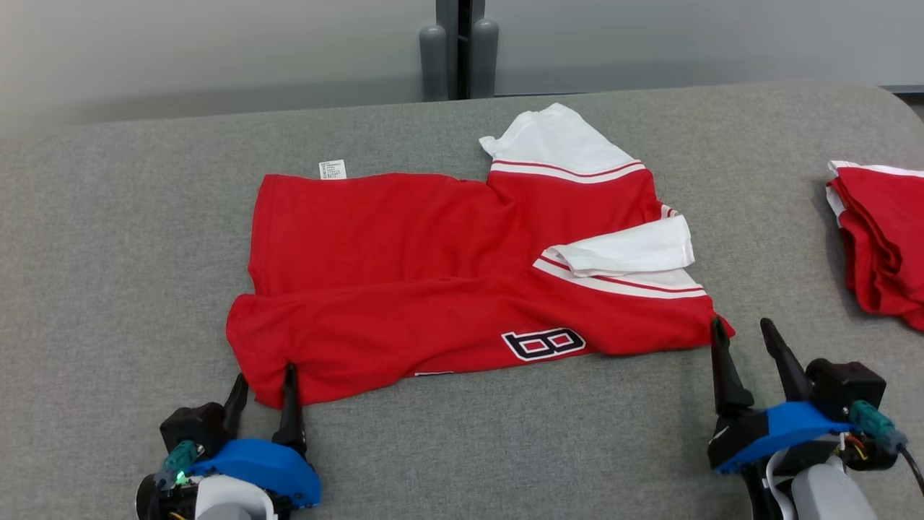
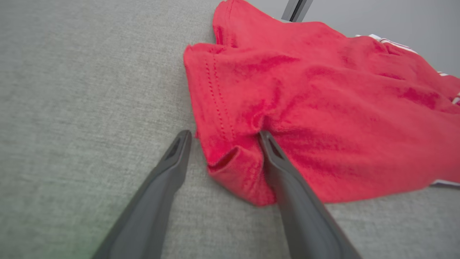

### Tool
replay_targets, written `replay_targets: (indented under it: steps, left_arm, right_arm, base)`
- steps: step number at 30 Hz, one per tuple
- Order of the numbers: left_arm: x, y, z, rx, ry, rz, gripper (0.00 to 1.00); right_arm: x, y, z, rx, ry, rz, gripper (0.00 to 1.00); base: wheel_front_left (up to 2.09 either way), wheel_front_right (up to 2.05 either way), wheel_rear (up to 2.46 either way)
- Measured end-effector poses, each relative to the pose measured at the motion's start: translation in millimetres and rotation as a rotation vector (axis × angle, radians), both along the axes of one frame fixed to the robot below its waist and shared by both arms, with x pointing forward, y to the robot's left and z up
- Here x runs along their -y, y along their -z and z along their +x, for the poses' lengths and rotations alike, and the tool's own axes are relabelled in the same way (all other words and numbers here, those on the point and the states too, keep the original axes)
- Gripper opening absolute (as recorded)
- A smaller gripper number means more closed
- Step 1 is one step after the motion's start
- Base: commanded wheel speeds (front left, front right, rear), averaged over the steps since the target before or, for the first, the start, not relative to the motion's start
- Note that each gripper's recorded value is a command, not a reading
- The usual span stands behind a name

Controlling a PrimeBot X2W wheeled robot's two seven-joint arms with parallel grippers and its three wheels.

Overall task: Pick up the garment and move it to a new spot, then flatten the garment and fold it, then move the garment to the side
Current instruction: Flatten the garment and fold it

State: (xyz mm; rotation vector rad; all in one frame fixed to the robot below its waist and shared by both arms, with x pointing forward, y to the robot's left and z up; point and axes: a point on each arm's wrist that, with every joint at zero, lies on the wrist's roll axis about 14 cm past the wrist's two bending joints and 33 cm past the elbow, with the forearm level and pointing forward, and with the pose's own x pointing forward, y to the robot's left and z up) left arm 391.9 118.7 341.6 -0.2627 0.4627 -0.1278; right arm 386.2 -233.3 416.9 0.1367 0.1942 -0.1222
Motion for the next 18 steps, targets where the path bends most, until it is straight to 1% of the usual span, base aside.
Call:
replay_targets:
  steps: [4,7,11,14,15,16,17,18]
  left_arm:
    - [4,6,4,-0.014,0.018,-0.004,1.0]
    - [6,7,4,-0.018,0.027,-0.006,1.0]
    - [7,7,3,-0.019,0.042,-0.007,1.0]
    - [7,7,2,-0.021,0.044,-0.007,1.0]
    - [8,7,2,-0.022,0.045,-0.01,1.0]
    - [8,7,1,-0.022,0.048,-0.009,0.73]
    - [8,7,1,-0.022,0.05,-0.01,0.37]
    - [9,7,0,-0.023,0.054,-0.013,0.0]
  right_arm:
    - [7,9,12,-0.028,0.027,0.018,1.0]
    - [8,23,15,-0.079,0.033,0.025,1.0]
    - [-3,47,13,-0.168,0.007,0.036,1.0]
    - [-9,54,15,-0.196,-0.01,0.04,1.0]
    - [-10,56,15,-0.202,-0.014,0.041,0.68]
    - [-11,57,15,-0.206,-0.017,0.042,0.28]
    - [-11,57,15,-0.206,-0.018,0.043,0.0]
    - [-12,57,15,-0.206,-0.02,0.045,0.0]
  base:
    - [0.0,0.0,0.0]
    - [0.0,0.0,0.0]
    - [0.0,0.0,0.0]
    - [0.0,0.0,0.0]
    - [0.0,0.0,0.0]
    - [0.0,0.0,0.0]
    - [0.0,0.0,0.0]
    - [0.0,0.0,0.0]
